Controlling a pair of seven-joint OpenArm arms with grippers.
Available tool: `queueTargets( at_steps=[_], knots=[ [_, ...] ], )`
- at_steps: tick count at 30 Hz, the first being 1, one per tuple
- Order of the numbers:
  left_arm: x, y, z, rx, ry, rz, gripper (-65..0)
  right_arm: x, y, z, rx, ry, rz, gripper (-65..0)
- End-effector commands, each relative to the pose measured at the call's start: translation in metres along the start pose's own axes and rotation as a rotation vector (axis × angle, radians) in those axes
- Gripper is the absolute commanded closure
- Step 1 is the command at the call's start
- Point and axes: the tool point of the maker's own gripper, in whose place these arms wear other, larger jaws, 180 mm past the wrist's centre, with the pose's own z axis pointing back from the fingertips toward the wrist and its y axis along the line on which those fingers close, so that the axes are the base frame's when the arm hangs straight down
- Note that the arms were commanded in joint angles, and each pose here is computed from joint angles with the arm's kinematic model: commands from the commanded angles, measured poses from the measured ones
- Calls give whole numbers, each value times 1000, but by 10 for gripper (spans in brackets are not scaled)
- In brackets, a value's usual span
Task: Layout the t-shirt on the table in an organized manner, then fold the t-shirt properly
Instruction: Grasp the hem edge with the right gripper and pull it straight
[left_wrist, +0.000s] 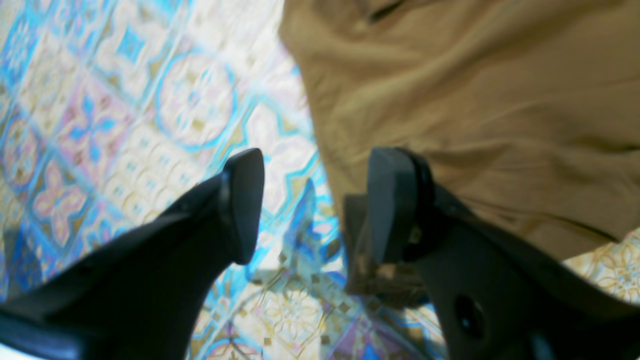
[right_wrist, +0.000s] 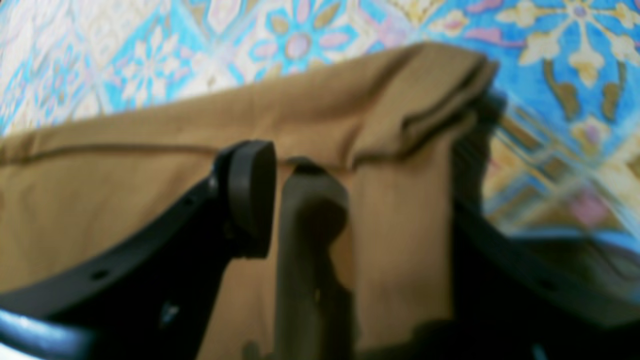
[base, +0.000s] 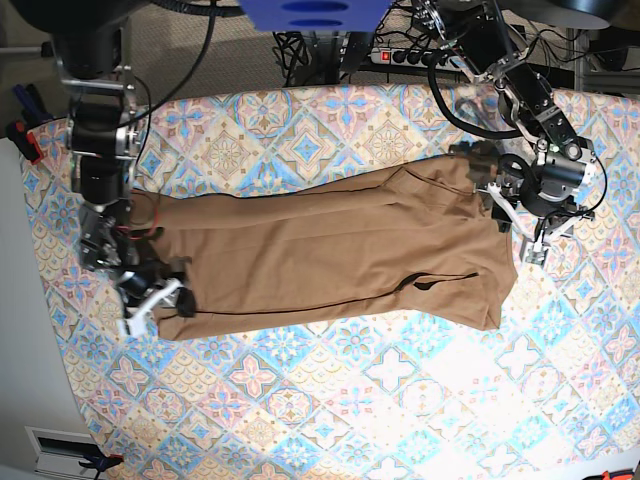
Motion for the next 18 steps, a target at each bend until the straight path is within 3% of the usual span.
queueTargets(
  at_steps=[1, 5, 8, 14, 18],
  knots=[
    [8, 7, 4, 23, -27, -3, -325, 2, -27, 13, -72, 18, 6, -309],
    [4, 6, 4, 21, -18, -4, -325, -23, -55, 34, -132, -16, -127, -309],
    [2, 3, 4, 14, -14, -10, -325, -47, -80, 56, -184, 27, -193, -309],
    [-1, 4, 4, 17, -7, -7, -325, -31, -90, 81, -218, -3, -130, -309],
    [-1, 4, 4, 17, -7, -7, -325, -25, -100, 98, -249, -10, -147, -309]
  ],
)
